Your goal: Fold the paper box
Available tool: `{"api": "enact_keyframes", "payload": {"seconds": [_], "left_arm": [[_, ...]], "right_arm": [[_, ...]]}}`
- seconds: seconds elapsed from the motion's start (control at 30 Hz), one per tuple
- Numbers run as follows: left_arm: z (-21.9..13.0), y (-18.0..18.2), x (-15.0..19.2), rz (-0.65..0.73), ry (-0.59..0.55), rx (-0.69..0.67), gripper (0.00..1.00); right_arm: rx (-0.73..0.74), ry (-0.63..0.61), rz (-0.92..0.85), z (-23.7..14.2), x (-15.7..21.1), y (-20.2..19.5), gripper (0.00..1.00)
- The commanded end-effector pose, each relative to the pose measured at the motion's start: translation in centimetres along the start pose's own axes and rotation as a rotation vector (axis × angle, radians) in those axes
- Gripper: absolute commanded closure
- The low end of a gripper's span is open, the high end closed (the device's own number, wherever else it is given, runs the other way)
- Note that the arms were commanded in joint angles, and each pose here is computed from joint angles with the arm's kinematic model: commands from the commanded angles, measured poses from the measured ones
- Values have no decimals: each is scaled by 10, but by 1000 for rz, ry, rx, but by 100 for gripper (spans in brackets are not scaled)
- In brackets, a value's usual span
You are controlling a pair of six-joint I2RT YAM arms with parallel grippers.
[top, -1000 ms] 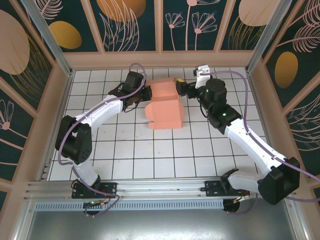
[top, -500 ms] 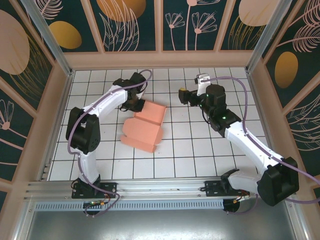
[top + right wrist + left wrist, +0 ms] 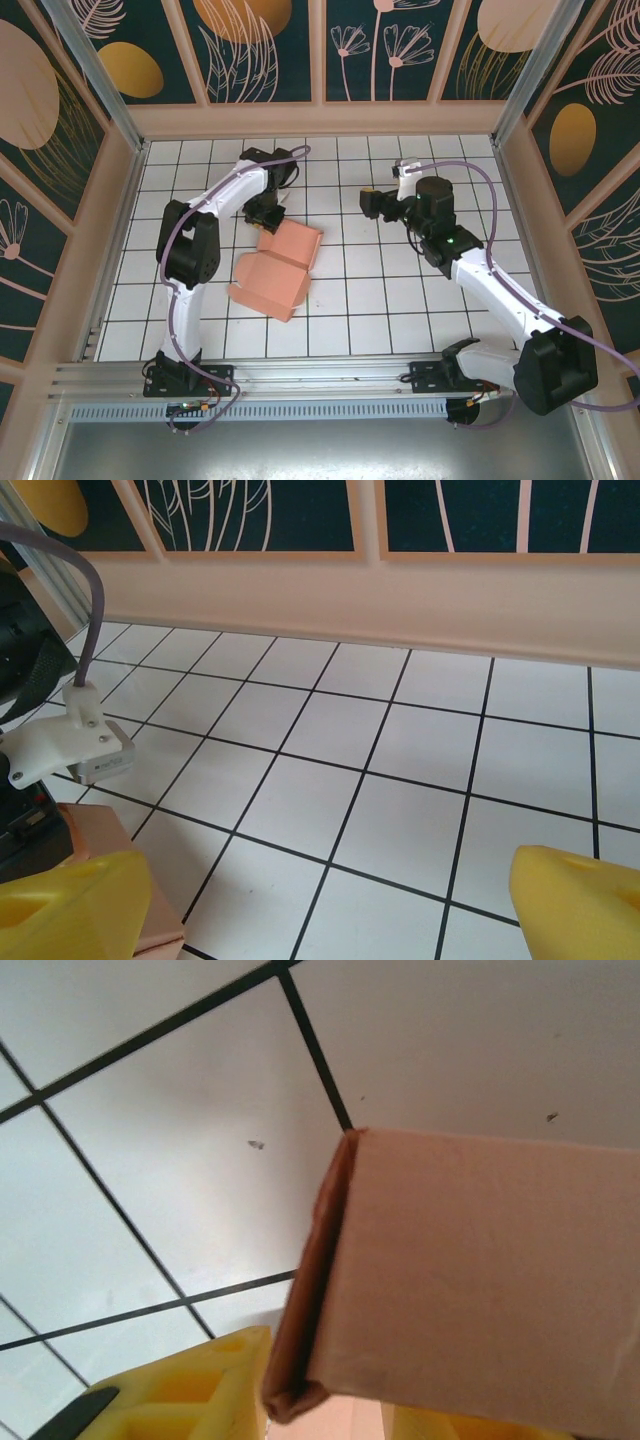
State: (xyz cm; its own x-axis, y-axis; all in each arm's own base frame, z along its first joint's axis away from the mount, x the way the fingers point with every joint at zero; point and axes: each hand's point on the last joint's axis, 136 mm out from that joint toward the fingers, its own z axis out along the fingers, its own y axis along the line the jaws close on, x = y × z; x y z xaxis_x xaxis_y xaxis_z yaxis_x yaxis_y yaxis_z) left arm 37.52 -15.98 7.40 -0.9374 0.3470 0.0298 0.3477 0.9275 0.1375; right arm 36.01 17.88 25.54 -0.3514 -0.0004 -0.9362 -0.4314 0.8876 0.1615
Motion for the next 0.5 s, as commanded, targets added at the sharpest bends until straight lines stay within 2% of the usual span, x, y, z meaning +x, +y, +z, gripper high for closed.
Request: {"api": "enact_keyframes", "payload": {"seconds": [0.0, 0.17, 0.3, 0.47], "left_arm": [[-9, 8, 1, -6, 10, -34, 65], [-5, 11, -1, -19, 3, -56, 63], [-10, 10, -8, -40, -46, -45, 62], [-7, 11, -19, -62, -85, -57, 64]], "right_arm": [[-19, -48, 10, -5, -11, 0, 7], [-30, -44, 14, -5, -11, 1, 7], [-67, -32, 4, -3, -7, 7, 8], [-114, -2, 1, 4, -2, 15, 9]]}}
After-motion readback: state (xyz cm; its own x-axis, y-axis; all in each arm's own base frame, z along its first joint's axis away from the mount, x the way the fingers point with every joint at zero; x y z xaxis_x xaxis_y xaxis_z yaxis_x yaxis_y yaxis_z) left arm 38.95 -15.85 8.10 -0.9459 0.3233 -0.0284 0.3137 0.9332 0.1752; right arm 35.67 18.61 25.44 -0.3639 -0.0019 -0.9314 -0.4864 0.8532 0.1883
